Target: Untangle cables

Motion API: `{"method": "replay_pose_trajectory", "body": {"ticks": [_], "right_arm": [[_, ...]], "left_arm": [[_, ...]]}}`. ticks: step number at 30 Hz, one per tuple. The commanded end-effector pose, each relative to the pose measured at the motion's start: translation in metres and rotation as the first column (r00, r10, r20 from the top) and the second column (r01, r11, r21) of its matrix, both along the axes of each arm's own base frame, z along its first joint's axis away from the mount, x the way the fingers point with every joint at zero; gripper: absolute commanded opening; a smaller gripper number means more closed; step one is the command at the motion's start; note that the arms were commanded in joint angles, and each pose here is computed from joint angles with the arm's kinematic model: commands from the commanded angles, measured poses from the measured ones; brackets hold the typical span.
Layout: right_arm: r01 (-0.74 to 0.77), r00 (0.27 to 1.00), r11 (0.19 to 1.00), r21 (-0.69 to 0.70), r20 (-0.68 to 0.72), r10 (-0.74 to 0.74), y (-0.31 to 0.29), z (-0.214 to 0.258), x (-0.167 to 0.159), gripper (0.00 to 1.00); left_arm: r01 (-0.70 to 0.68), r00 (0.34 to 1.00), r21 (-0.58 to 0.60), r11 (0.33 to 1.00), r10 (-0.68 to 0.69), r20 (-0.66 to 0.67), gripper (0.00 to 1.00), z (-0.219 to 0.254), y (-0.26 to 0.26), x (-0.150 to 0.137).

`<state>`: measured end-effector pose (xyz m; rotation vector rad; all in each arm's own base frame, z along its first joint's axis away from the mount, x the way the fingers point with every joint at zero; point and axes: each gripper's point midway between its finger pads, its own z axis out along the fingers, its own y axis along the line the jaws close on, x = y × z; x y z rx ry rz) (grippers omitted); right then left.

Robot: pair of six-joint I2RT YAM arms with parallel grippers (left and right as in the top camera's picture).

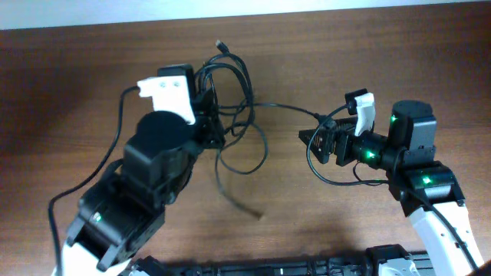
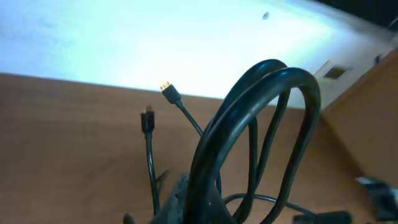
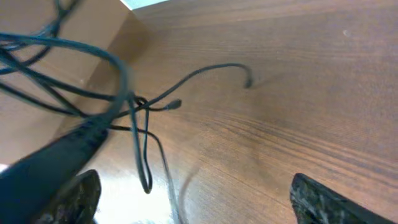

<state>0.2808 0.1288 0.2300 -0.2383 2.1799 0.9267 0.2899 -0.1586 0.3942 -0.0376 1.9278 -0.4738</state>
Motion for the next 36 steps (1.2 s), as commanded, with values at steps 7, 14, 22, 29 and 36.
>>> {"method": "replay_pose_trajectory", "body": {"ticks": [7,14,22,29,36], "right_arm": [[0.055,0.998,0.997,-0.047,0.003,-0.055,-0.010,-0.002,0.003,0.99],[0.054,0.999,0.997,-0.047,0.001,-0.055,-0.010,-0.003,0.003,0.99],[-0.016,0.998,0.999,-0.051,0.066,0.019,-0.003,0.005,0.001,0.99],[-0.040,0.989,0.998,-0.054,0.142,0.047,0.000,0.016,0.006,0.99],[-0.133,0.978,0.991,0.006,0.165,0.130,0.014,0.025,0.000,0.94]], "left_arm": [[-0.178,0.978,-0.026,0.984,0.180,0.110,0.00,0.034,0.044,-0.008],[-0.314,0.945,0.043,0.948,0.308,0.107,0.00,0.025,0.070,-0.007],[-0.131,0.990,0.007,0.991,0.130,0.060,0.00,0.019,0.036,-0.010],[0.146,0.989,-0.079,0.986,-0.143,0.039,0.00,0.021,-0.018,-0.017],[0.306,0.951,-0.127,0.944,-0.296,0.090,0.00,0.036,-0.045,-0.027]]}}
